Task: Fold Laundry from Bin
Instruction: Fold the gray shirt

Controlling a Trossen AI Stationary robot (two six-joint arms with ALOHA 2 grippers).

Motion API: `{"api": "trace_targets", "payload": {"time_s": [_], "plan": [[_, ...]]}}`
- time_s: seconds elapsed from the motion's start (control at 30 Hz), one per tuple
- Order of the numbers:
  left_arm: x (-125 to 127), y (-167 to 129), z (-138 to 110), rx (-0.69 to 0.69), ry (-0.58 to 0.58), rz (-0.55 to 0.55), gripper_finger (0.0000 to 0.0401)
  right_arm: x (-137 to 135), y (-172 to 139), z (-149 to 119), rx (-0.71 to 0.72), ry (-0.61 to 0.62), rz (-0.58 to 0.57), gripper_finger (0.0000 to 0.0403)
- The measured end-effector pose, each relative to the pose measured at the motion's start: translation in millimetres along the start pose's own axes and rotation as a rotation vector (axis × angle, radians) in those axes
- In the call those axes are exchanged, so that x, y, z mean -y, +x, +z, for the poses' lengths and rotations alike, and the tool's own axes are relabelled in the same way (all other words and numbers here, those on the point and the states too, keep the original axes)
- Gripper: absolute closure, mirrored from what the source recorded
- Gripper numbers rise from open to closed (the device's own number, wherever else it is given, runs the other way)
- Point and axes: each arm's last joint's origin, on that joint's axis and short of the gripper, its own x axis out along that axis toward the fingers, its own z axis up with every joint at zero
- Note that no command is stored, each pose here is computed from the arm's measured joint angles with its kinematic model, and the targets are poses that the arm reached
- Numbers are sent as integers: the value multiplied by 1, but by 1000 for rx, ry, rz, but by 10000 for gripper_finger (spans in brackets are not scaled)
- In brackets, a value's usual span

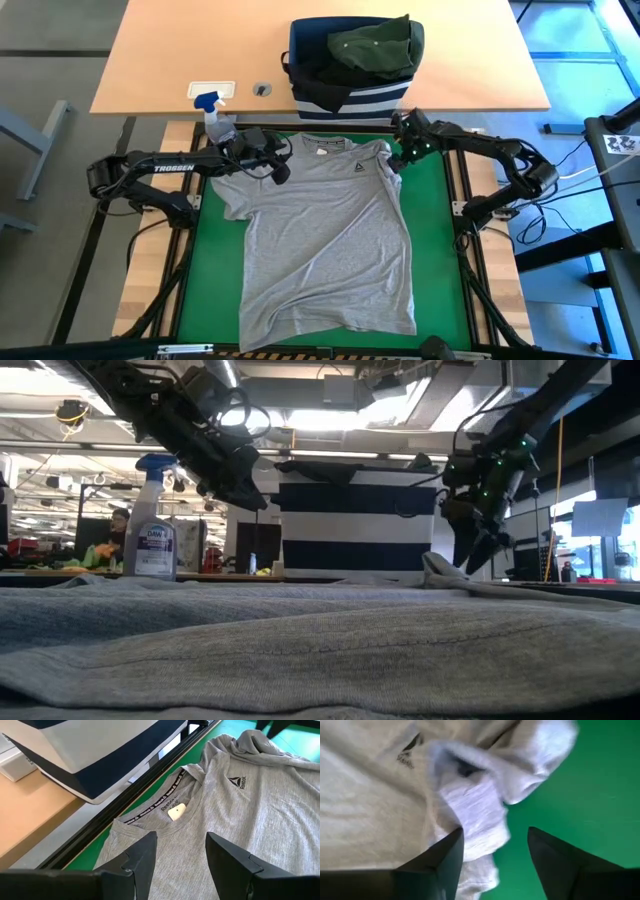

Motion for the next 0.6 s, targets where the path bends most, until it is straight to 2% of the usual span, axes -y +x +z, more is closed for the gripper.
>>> {"api": "trace_targets", "payload": {"time_s": [0.23,0.47,0.5,0.6], "plan": [[0,0,0,1,-20,0,236,4,15,-5,43,18,18,257],[0,0,0,0,-23,0,236,2,7,-4,-17,-22,5,386],[0,0,0,1,-26,0,236,0,1,-2,-28,-37,0,393],[1,0,0,1,-26,-2,236,-10,-17,9,-41,-84,2,383]]}}
